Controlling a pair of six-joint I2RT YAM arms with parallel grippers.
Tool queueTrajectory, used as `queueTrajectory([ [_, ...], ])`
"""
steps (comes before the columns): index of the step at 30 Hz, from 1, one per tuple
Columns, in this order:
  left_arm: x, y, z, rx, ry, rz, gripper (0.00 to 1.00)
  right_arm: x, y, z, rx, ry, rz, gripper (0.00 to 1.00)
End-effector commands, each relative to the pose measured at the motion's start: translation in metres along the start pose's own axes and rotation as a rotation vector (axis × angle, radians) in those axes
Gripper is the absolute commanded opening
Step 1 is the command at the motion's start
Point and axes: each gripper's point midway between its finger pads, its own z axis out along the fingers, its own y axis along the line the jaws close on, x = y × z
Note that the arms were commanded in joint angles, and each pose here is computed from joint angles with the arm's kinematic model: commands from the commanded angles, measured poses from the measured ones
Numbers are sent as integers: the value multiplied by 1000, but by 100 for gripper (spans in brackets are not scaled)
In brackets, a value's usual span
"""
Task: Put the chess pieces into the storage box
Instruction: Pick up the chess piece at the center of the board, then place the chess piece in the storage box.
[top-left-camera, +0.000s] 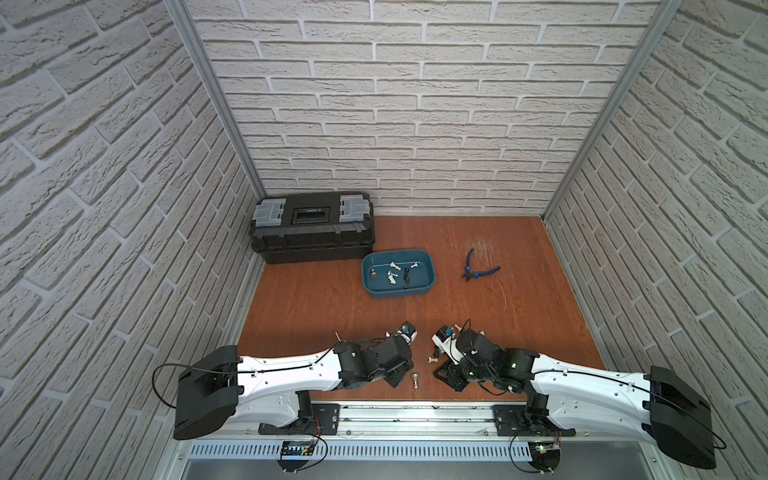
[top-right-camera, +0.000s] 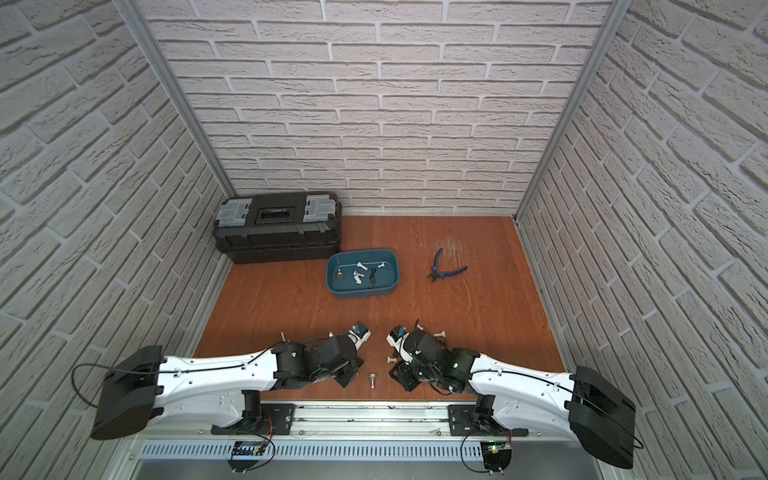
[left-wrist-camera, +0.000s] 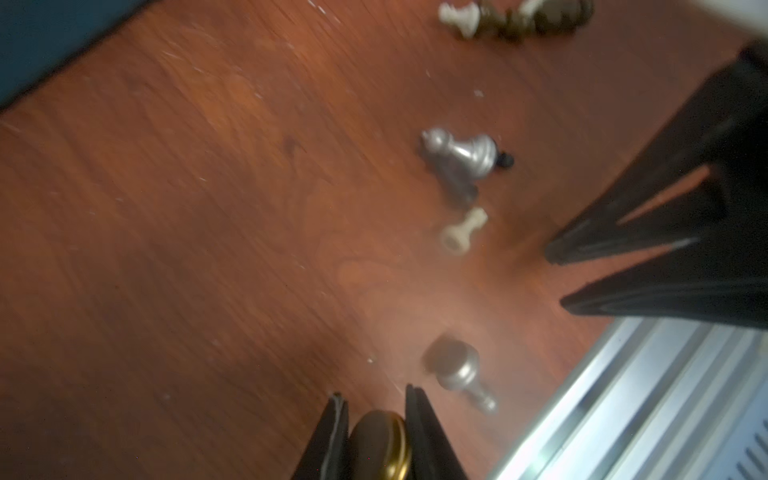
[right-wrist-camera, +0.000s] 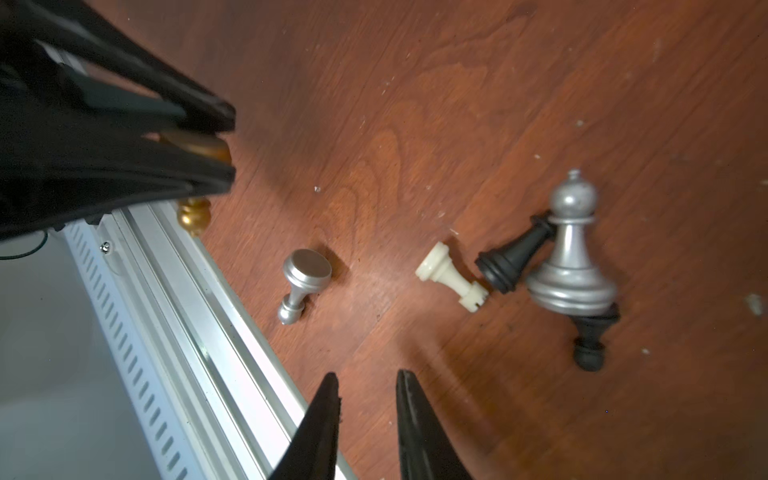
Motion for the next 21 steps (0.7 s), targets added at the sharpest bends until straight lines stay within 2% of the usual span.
queueTrajectory([
  [1,-47,39,-18,-122,-112,-119,0,-33,10,-20,3,-132,-38,29],
  [4,-88,84,-26,-216,-179,-235,0,-42,10,-26,23,-157,-67,30],
  [7,-123,136,-24,-325,-173,-324,0,-43,6,-24,50,-154,-87,30],
  [11,-178,168,-12,-391,-171,-288,0,-48,10,-21,34,-158,-95,30],
  [13,-194,179,1,-397,-155,-283,0,-51,15,-21,23,-151,-109,30],
  [17,-196,198,44,-400,-37,-284,2,-55,16,-19,38,-133,-129,31],
  [21,-191,210,70,-410,27,-287,3,-57,17,-19,38,-135,-122,31],
])
